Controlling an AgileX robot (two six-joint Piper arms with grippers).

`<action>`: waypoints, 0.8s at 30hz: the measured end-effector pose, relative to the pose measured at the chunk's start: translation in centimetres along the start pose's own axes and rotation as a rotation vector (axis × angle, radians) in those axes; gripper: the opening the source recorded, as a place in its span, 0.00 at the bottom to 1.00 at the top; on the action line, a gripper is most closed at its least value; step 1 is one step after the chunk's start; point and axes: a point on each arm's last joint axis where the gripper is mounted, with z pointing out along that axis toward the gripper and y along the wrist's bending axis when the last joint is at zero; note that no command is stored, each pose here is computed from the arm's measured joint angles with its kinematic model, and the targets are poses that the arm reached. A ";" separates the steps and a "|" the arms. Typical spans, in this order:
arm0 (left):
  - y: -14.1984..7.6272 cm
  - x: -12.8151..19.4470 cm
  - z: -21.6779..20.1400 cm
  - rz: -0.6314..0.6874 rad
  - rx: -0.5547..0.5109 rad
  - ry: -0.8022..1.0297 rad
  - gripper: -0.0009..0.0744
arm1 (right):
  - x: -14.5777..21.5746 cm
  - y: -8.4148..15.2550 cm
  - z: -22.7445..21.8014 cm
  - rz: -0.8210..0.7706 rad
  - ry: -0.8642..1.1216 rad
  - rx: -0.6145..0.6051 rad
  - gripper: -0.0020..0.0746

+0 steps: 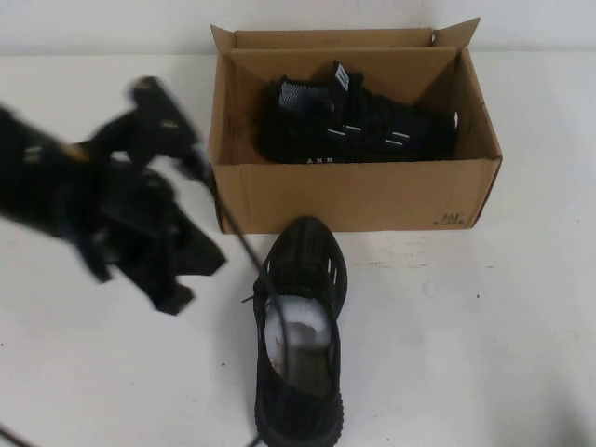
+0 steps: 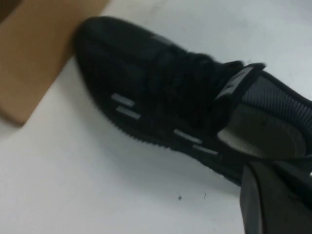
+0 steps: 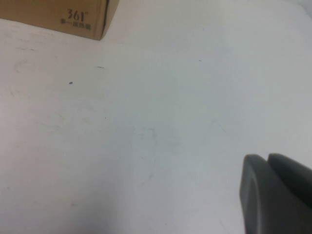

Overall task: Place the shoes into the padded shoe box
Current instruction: Pick up the shoe from the table

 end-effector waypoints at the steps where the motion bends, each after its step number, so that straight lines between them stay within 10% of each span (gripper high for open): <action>1: -0.1 -0.9 0.8 0.050 0.020 0.029 0.01 | 0.0 0.0 0.0 0.000 0.000 0.000 0.02; 6: -1.0 -4.1 4.6 0.294 0.106 0.164 0.05 | 0.0 0.0 0.0 0.000 0.000 0.000 0.02; 14: -0.1 -6.2 8.4 0.409 0.155 0.266 0.53 | 0.0 0.0 0.0 0.000 0.000 0.000 0.02; 24: 0.8 -6.0 11.4 0.505 0.173 0.285 0.54 | 0.0 0.0 0.0 0.000 0.000 0.000 0.02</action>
